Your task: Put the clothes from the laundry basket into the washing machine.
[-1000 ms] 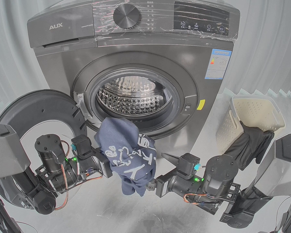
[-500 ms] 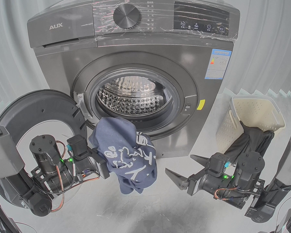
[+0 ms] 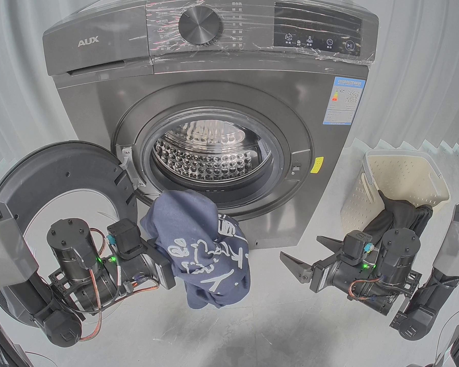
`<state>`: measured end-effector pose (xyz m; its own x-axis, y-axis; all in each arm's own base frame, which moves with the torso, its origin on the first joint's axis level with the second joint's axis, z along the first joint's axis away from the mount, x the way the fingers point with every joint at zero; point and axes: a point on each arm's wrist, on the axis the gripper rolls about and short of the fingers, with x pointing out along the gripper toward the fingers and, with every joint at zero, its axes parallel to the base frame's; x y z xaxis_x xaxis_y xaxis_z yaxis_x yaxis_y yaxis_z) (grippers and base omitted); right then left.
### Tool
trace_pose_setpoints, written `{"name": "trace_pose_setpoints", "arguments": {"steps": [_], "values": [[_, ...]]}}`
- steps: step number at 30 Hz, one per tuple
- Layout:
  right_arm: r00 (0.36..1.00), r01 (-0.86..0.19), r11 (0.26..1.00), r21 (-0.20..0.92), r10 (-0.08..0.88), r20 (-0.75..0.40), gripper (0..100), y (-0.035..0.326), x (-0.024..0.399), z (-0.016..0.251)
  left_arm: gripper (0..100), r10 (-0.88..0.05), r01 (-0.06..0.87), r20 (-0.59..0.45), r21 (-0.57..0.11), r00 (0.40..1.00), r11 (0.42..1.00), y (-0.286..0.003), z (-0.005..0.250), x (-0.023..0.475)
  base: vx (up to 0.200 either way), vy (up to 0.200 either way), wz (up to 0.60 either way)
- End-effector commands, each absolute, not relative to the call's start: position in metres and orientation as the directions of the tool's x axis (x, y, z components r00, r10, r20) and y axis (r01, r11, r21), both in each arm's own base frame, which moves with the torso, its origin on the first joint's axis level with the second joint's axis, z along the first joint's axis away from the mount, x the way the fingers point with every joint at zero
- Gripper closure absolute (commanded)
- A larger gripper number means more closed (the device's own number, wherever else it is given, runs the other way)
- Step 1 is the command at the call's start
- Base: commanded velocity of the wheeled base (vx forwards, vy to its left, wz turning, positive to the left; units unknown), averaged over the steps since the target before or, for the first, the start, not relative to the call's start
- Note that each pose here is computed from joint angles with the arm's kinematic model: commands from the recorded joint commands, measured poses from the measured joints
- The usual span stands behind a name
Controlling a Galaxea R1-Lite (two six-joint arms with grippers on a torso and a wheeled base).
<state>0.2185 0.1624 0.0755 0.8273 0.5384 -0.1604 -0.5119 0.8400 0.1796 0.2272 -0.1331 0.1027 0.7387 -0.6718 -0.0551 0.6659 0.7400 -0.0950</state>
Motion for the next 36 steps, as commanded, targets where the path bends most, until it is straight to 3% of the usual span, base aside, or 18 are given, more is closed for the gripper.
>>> {"name": "trace_pose_setpoints", "arguments": {"steps": [1, 19, 30, 36], "values": [[0.828, -0.508, 0.842, 0.18, 0.536, -0.168, 0, 0.162, 0.22, 0.073, 100, -0.675, 0.669, -0.064, -0.097, 0.735, 0.737, -0.134, 0.101, 0.227, 0.2, 0.0, 0.0], [0.822, -0.52, 0.835, 0.179, 0.546, -0.16, 0, 0.164, 0.216, 0.076, 100, -0.697, 0.691, -0.066, -0.095, 0.714, 0.717, -0.141, 0.1, 0.221, 0.2, 0.0, 0.0], [0.779, -0.587, 0.79, 0.178, 0.611, -0.143, 0, 0.168, 0.19, 0.087, 100, -0.719, 0.713, -0.079, -0.097, 0.69, 0.695, -0.146, 0.099, 0.211, 0.0, 0.0, 0.0], [0.741, -0.637, 0.751, 0.176, 0.659, -0.128, 0, 0.17, 0.169, 0.095, 100, -0.697, 0.688, -0.097, -0.11, 0.711, 0.717, -0.159, 0.092, 0.213, 0.0, 0.0, 0.0]]}}
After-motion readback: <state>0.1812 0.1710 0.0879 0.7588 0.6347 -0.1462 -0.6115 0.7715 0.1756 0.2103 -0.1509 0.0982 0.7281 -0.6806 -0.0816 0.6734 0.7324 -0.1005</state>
